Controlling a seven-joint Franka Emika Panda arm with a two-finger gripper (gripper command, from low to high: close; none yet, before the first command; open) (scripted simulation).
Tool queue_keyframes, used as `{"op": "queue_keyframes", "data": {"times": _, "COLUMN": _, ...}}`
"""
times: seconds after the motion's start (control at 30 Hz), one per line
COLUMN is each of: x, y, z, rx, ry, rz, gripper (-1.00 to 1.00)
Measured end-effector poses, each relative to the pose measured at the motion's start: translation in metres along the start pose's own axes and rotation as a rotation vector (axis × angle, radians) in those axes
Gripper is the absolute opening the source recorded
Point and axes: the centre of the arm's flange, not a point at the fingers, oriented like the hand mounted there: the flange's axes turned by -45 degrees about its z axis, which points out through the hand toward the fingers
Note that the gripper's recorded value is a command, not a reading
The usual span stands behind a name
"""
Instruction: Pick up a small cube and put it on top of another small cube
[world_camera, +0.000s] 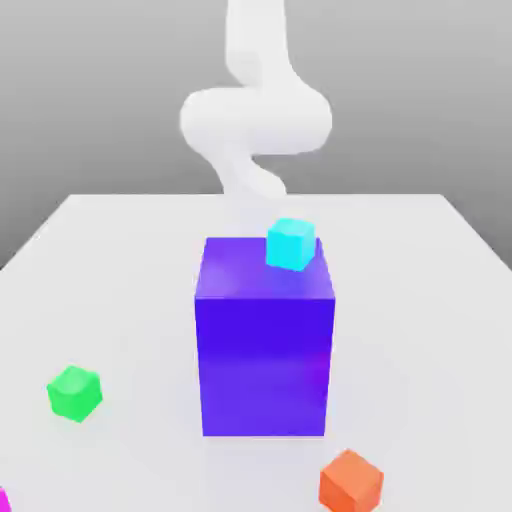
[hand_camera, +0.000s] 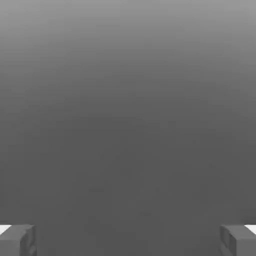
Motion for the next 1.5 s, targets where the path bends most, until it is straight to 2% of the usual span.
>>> {"op": "queue_keyframes", "data": {"times": 0.27, "x": 0.007, "y": 0.063, "z": 0.126, "rx": -0.033, "ry": -0.180, "rz": 0.126, "gripper": 0.00}}
{"op": "queue_keyframes", "data": {"times": 0.53, "x": -0.025, "y": 0.137, "z": 0.247, "rx": -0.084, "ry": -0.350, "rz": 0.259, "gripper": 0.00}}
{"op": "queue_keyframes", "data": {"times": 0.8, "x": -0.097, "y": 0.218, "z": 0.355, "rx": -0.151, "ry": -0.517, "rz": 0.393, "gripper": 0.00}}
{"op": "queue_keyframes", "data": {"times": 1.07, "x": -0.205, "y": 0.291, "z": 0.441, "rx": -0.227, "ry": -0.684, "rz": 0.515, "gripper": 0.00}}
{"op": "queue_keyframes", "data": {"times": 1.2, "x": -0.254, "y": 0.304, "z": 0.485, "rx": -0.241, "ry": -0.711, "rz": 0.534, "gripper": 0.00}}
{"op": "queue_keyframes", "data": {"times": 1.23, "x": -0.264, "y": 0.305, "z": 0.495, "rx": -0.241, "ry": -0.712, "rz": 0.534, "gripper": -1.00}}
{"op": "queue_keyframes", "data": {"times": 1.5, "x": -0.258, "y": 0.305, "z": 0.489, "rx": -0.241, "ry": -0.712, "rz": 0.535, "gripper": -1.00}}
